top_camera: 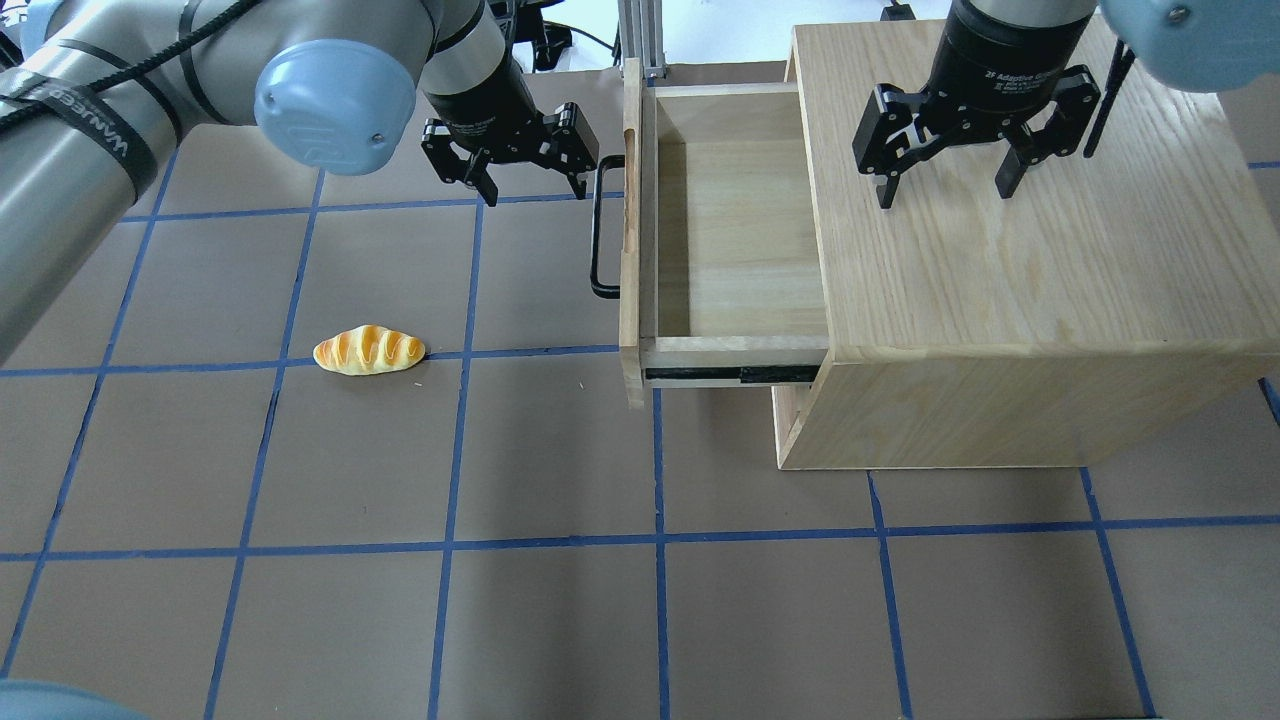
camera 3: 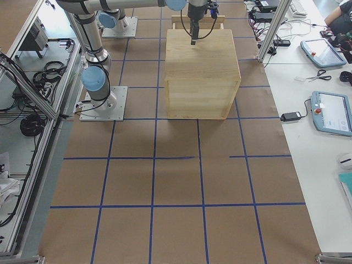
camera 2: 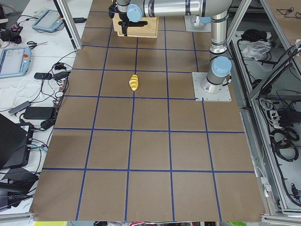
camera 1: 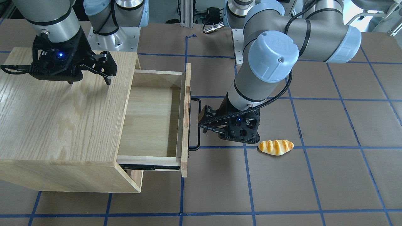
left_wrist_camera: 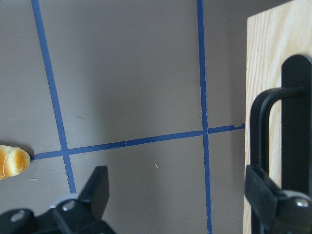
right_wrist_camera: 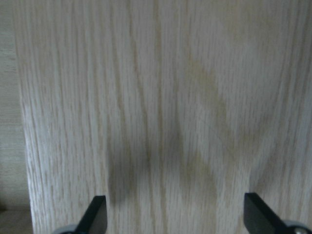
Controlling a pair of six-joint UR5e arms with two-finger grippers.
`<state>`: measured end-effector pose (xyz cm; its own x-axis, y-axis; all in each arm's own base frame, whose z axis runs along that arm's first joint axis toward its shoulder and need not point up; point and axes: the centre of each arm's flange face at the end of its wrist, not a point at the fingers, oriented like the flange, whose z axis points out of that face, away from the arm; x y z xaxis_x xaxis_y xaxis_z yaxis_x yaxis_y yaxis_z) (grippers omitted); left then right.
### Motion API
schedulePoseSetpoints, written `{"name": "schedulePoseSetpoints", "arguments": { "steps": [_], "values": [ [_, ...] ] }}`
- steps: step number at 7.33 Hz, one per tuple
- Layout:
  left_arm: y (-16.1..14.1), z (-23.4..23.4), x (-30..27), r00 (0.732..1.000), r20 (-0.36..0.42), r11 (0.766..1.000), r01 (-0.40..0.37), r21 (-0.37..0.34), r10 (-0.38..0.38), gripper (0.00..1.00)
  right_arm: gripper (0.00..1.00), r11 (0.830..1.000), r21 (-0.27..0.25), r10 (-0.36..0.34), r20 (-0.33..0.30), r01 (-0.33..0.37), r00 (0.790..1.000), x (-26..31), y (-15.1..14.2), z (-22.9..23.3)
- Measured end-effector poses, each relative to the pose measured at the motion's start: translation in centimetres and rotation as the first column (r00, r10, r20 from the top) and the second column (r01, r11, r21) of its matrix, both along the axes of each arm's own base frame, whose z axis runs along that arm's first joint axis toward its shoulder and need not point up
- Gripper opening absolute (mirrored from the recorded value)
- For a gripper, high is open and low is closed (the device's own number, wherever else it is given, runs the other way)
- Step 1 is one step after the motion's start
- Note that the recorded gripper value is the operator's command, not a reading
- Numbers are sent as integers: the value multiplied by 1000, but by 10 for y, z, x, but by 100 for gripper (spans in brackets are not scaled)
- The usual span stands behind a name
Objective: Open upper drawer
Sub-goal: 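Pull the drawer farther out with the left gripper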
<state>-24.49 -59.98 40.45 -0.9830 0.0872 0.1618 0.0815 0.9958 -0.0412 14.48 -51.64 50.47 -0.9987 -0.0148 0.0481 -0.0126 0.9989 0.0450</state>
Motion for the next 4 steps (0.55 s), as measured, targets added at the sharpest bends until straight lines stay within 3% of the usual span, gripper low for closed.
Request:
{"name": "schedulePoseSetpoints", "arguments": {
  "steps": [4],
  "values": [
    [6,-2,-12,999,-38,1000,-14,18,14,100,100,1000,0,0,0,0,1000,0,0,0]
  ]
}}
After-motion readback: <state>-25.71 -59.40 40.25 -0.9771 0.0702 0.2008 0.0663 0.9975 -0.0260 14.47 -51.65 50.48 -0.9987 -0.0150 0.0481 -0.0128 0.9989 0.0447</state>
